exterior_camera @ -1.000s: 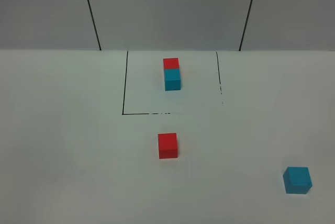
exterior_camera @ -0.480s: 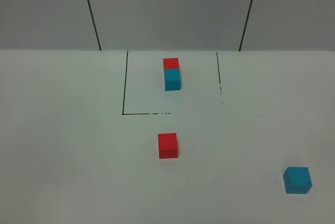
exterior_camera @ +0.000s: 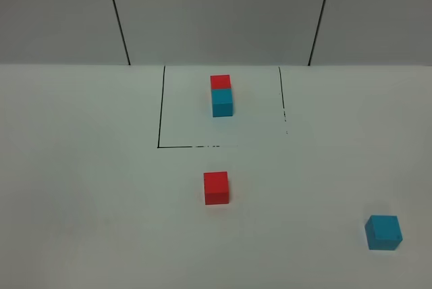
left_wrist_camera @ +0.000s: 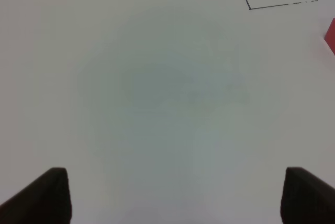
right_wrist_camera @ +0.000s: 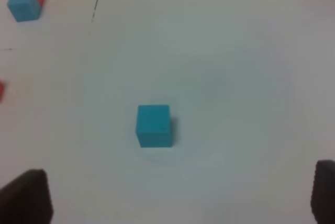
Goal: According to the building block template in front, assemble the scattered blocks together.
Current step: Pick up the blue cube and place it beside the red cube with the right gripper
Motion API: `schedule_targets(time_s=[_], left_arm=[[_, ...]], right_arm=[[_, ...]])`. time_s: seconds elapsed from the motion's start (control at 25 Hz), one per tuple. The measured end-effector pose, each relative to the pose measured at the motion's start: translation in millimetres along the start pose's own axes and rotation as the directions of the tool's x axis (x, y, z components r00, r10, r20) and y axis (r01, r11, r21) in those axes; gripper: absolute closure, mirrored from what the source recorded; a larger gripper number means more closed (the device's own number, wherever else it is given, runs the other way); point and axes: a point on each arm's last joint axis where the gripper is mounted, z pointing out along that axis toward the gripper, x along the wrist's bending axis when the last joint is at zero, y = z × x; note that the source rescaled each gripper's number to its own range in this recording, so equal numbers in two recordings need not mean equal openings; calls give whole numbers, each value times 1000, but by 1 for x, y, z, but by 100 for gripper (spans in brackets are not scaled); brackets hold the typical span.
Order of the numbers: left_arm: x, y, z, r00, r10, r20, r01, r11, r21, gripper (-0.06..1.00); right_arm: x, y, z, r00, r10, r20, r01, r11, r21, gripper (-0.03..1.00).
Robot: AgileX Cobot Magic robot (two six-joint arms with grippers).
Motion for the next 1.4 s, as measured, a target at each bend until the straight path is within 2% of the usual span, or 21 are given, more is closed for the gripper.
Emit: schedule_targets(time_s=[0.16,0.28,0.4,0.56,0.64,0.8,1.08,1.4], left_arm=[[0,0,0,1000,0,0,0,1000,-1,5],[0,0,0,1000,0,0,0,1000,-1,5],[0,0,0,1000,0,0,0,1000,-1,5],[0,0,0,1000,0,0,0,1000,-1,5],[0,0,0,1000,0,0,0,1000,-1,5],[0,0,0,1000,0,0,0,1000,-1,5],[0,0,0,1000,0,0,0,1000,-1,5],[0,0,0,1000,0,0,0,1000,-1,5]], right_arm=[[7,35,24,999,26,-29,-20,984,178,-3],[11,63,66,999,5,-34,7,935,354,-3],[14,79,126,998,6,-63,28,850,527,-3],[22,81,197,990,95,-108,2,740,672,-3],[22,71,229,987,125,-103,-11,683,730,-3],[18,47,272,989,134,-62,-34,615,787,-3],[10,20,308,995,93,-27,-33,590,807,-3],[18,2,326,998,52,-40,3,576,818,-3]])
